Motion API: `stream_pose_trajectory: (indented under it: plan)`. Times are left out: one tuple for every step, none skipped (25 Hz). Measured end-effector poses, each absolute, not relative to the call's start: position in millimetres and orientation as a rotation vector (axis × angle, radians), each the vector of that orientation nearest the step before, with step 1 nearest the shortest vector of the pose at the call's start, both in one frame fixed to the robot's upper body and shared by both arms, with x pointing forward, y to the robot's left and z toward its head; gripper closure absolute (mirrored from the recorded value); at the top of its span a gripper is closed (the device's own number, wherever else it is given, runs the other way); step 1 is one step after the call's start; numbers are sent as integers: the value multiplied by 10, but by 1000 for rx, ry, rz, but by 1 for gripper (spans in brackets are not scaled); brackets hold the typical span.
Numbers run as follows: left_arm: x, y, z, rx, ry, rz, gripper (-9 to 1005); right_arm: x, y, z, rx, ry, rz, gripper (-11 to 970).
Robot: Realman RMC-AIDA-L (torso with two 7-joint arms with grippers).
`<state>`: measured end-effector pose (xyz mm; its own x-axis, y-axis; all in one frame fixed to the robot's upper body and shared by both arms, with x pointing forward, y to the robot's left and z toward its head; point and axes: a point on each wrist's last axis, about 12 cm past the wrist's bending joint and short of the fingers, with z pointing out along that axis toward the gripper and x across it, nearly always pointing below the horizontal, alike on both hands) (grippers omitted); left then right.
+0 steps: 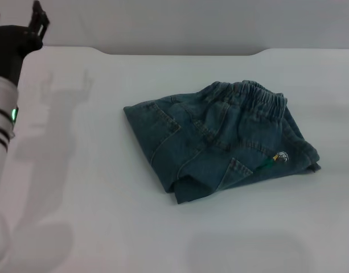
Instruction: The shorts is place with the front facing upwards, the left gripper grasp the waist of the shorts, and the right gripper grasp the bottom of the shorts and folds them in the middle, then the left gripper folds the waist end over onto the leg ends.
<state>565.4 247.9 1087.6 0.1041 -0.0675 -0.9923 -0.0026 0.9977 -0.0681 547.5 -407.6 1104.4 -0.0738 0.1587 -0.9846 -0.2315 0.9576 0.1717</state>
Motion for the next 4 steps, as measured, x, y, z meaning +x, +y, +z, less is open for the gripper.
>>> stream_pose_trajectory:
  plan:
    - [5620,2483,10859,-62,1439,-85,167,5471,-4071,11033,-54,1614,325,545]
    - [5595,2475,10852,-65,1424,-114,167,5465,-4072,11025,-51,1614,326,545]
    - [5570,2453,10848,-61,1409,-142,167,5462,-4071,11022,-51,1612,327,545]
    - [5551,2430,10848,-46,1399,-153,167,5459,-4072,11021,-50,1611,327,545]
